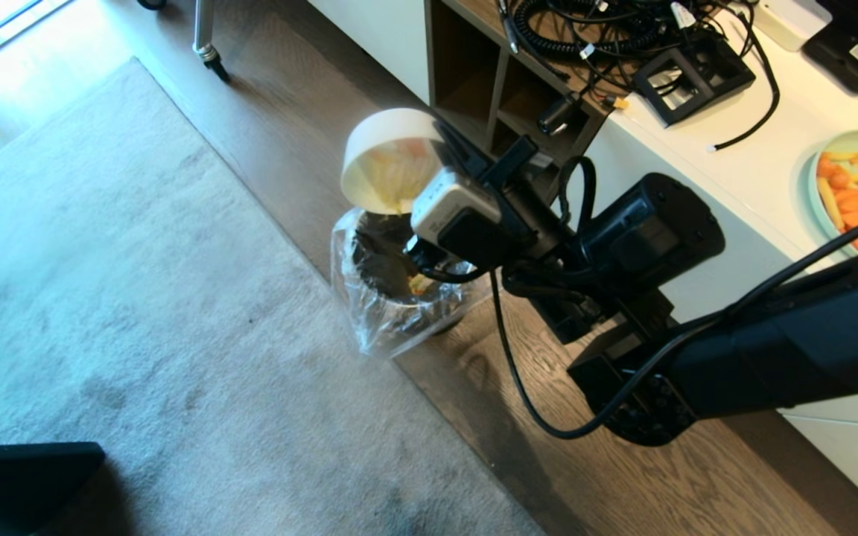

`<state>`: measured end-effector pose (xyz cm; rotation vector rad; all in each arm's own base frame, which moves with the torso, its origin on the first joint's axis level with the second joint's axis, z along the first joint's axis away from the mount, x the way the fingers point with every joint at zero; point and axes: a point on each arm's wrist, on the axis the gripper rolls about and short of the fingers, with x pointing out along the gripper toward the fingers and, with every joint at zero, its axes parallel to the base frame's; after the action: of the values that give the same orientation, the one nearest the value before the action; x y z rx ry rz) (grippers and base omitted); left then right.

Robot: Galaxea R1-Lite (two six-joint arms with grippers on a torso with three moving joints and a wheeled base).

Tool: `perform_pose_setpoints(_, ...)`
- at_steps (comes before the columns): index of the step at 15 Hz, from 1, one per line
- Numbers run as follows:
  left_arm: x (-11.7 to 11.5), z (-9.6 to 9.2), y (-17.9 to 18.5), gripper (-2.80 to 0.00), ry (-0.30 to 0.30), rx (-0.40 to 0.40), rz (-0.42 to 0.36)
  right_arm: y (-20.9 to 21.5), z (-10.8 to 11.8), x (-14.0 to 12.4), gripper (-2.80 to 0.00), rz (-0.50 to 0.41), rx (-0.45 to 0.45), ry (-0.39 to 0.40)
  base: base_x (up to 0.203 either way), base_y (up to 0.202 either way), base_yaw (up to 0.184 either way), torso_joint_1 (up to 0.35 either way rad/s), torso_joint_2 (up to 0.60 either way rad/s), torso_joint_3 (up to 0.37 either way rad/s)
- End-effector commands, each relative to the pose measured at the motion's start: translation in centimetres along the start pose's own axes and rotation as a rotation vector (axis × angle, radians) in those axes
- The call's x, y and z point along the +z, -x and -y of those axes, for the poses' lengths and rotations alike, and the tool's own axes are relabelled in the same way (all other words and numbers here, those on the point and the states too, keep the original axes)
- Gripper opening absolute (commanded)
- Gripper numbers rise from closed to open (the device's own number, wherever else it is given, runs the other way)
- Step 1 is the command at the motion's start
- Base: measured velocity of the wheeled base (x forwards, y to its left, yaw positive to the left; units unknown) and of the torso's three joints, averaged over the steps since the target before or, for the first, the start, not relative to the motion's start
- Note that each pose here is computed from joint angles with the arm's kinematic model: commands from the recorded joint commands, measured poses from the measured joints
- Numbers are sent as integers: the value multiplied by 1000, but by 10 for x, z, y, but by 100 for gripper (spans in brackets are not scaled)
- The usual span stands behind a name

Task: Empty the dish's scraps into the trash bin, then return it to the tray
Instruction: Pour the leftover food from the bowl into the trash can

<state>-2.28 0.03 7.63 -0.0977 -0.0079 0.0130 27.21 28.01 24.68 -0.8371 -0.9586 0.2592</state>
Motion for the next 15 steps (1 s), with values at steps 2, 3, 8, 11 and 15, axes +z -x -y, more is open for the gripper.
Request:
perform_pose_setpoints(2, 0, 0, 0, -280, 1, 0, 0, -4, 7, 3, -280, 34, -59, 17, 0, 0, 0, 0, 0, 0)
perform_pose_setpoints(3, 0, 0, 0, -280, 1, 0, 0, -7, 9, 5, -280, 56, -68, 22, 0, 0, 0, 0, 0, 0)
perform_pose_setpoints(8, 0, 0, 0, -280, 1, 0, 0, -11, 20, 10, -280, 125, -85, 42, 0, 0, 0, 0, 0, 0)
perform_pose_setpoints(11, 0, 0, 0, -280, 1, 0, 0, -16, 26, 13, -280, 161, -112, 56, 0, 0, 0, 0, 0, 0)
perform_pose_setpoints(15, 0, 0, 0, -280, 1, 0, 0, -18, 27, 14, -280, 168, -119, 58, 0, 0, 0, 0, 0, 0)
